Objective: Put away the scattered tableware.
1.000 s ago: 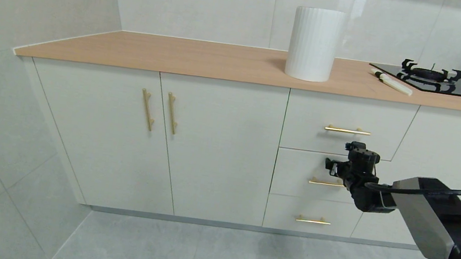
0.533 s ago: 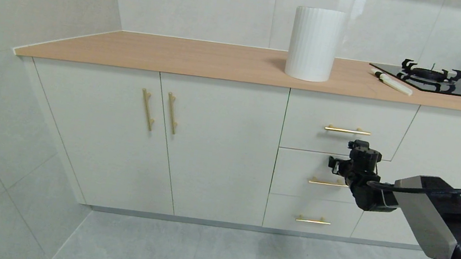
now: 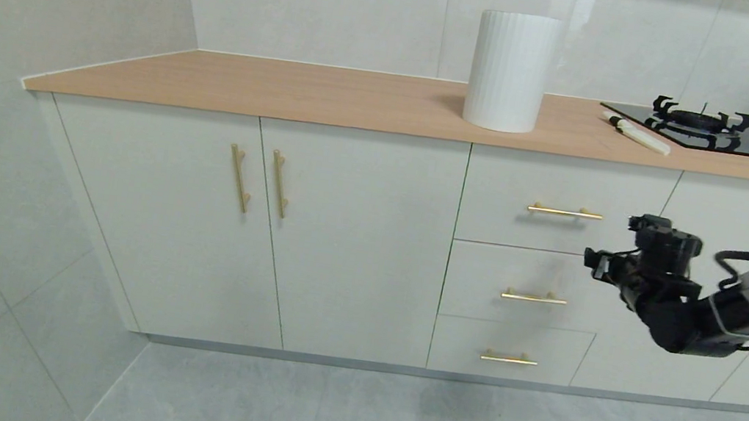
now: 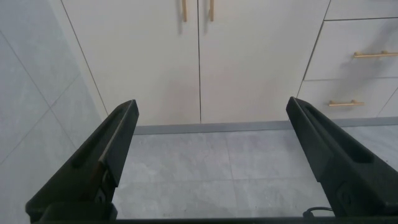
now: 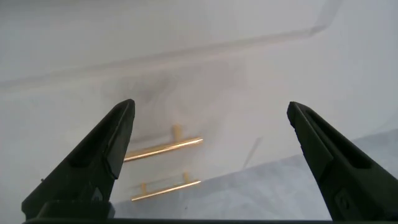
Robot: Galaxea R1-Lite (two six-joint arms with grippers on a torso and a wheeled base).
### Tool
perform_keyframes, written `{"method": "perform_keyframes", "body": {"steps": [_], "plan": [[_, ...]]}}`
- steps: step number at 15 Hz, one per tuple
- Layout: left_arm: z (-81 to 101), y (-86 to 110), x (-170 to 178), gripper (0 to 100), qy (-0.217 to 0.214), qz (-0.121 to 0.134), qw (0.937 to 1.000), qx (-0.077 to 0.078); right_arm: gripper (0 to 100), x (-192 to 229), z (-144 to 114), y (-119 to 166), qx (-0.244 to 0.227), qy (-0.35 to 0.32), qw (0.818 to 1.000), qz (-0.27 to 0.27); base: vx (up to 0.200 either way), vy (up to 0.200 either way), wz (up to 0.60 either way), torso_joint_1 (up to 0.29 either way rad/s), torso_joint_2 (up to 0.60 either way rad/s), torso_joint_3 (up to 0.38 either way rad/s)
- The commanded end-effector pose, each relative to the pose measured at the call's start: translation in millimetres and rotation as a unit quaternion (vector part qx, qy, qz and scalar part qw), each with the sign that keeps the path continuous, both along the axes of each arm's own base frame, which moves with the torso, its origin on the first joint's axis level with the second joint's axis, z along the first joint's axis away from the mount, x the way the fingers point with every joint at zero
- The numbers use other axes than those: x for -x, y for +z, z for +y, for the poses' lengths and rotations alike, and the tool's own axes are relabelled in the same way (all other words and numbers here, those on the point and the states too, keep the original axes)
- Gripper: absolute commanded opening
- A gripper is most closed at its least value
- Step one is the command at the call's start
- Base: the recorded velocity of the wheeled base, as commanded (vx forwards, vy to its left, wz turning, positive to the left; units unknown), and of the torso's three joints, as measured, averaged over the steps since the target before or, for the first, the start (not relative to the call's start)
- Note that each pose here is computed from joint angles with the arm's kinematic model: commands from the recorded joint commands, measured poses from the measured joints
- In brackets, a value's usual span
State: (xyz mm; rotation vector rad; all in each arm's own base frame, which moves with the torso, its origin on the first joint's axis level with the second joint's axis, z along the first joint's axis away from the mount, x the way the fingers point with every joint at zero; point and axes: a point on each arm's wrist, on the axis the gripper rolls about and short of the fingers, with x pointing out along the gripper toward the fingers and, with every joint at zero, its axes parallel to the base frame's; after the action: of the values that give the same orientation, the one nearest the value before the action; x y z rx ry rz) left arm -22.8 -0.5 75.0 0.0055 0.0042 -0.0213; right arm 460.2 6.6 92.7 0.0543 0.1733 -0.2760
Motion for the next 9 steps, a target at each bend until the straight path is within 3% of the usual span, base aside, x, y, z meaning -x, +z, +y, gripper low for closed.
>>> {"method": "perform_keyframes", "body": {"steps": [1, 2, 3, 5, 7, 9], "plan": [[0.0, 0.0, 0.0, 100, 0.0, 0.0, 1.0, 0.0, 100, 107.3, -23.5, 107.7, 0.005, -0.016, 0.997, -0.08, 0.0, 0.0, 0.0, 0.0, 0.0, 0.0], [0.0, 0.0, 0.0, 100, 0.0, 0.0, 1.0, 0.0, 100, 109.4, -23.4, 108.8, 0.006, -0.016, 0.997, -0.08, 0.0, 0.0, 0.0, 0.0, 0.0, 0.0], [0.0, 0.0, 0.0, 100, 0.0, 0.0, 1.0, 0.0, 100, 163.3, -26.3, 133.4, 0.028, -0.022, 0.994, -0.101, 0.0, 0.0, 0.0, 0.0, 0.0, 0.0], [0.0, 0.0, 0.0, 100, 0.0, 0.0, 1.0, 0.0, 100, 217.4, -26.1, 158.2, 0.037, -0.027, 0.988, -0.145, 0.0, 0.0, 0.0, 0.0, 0.0, 0.0], [0.0, 0.0, 0.0, 100, 0.0, 0.0, 1.0, 0.0, 100, 269.9, -22.4, 163.4, 0.038, -0.022, 0.984, -0.175, 0.0, 0.0, 0.0, 0.0, 0.0, 0.0], [0.0, 0.0, 0.0, 100, 0.0, 0.0, 1.0, 0.0, 100, 321.5, -15.5, 148.8, 0.037, 0.02, 0.981, -0.191, 0.0, 0.0, 0.0, 0.0, 0.0, 0.0]]}}
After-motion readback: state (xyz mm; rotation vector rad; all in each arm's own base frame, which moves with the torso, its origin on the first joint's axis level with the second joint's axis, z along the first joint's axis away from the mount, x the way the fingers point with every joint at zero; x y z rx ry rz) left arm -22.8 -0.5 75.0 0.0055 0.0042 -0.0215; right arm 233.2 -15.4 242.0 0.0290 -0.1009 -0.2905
